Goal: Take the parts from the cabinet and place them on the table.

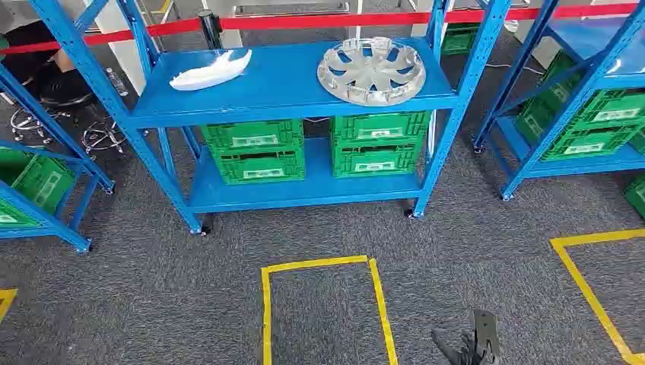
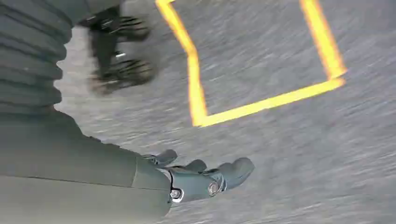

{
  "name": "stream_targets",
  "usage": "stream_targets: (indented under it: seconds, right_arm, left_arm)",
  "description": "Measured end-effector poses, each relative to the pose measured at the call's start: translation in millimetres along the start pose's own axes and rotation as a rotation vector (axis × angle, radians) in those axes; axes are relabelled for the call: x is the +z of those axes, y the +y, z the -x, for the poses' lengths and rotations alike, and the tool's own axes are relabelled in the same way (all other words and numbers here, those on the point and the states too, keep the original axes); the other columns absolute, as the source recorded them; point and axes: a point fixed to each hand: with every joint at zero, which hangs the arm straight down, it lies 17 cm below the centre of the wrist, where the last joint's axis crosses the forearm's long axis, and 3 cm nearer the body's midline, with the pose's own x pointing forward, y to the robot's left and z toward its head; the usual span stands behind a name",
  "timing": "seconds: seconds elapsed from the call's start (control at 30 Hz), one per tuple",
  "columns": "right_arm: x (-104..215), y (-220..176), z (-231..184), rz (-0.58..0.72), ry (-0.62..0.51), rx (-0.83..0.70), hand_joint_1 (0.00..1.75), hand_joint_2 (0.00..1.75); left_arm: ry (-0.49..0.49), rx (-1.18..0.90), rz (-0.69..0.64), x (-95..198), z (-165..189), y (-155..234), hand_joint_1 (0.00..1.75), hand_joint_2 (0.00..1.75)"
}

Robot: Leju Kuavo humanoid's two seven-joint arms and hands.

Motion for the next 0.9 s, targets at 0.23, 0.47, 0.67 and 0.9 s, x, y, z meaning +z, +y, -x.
stream_targets:
  seconds: [0.23,0.47,0.67,0.9]
  right_arm:
    - [-10.6,10.5,-71.9,-0.055,-0.207,0.024,0.00,0.00]
    - [-7.0,7.2,-145.5,-0.063,-0.416,0.100,0.00,0.00]
    - [9.4,16.0,-209.4,-0.080,-0.606,0.173,0.00,0.00]
    - [46.5,43.3,-286.0,-0.097,-0.860,0.299,0.00,0.00]
  left_arm:
    - [0.000,-0.002,0.011,2.0,-0.2,-8.1,0.00,0.00]
    - [-0.005,-0.002,0.017,3.1,-0.8,-12.0,0.00,0.00]
    - [-0.011,-0.019,0.021,3.6,-1.7,-14.4,0.00,0.00]
    - [-0.020,-0.047,0.024,4.8,-2.2,-18.3,0.00,0.00]
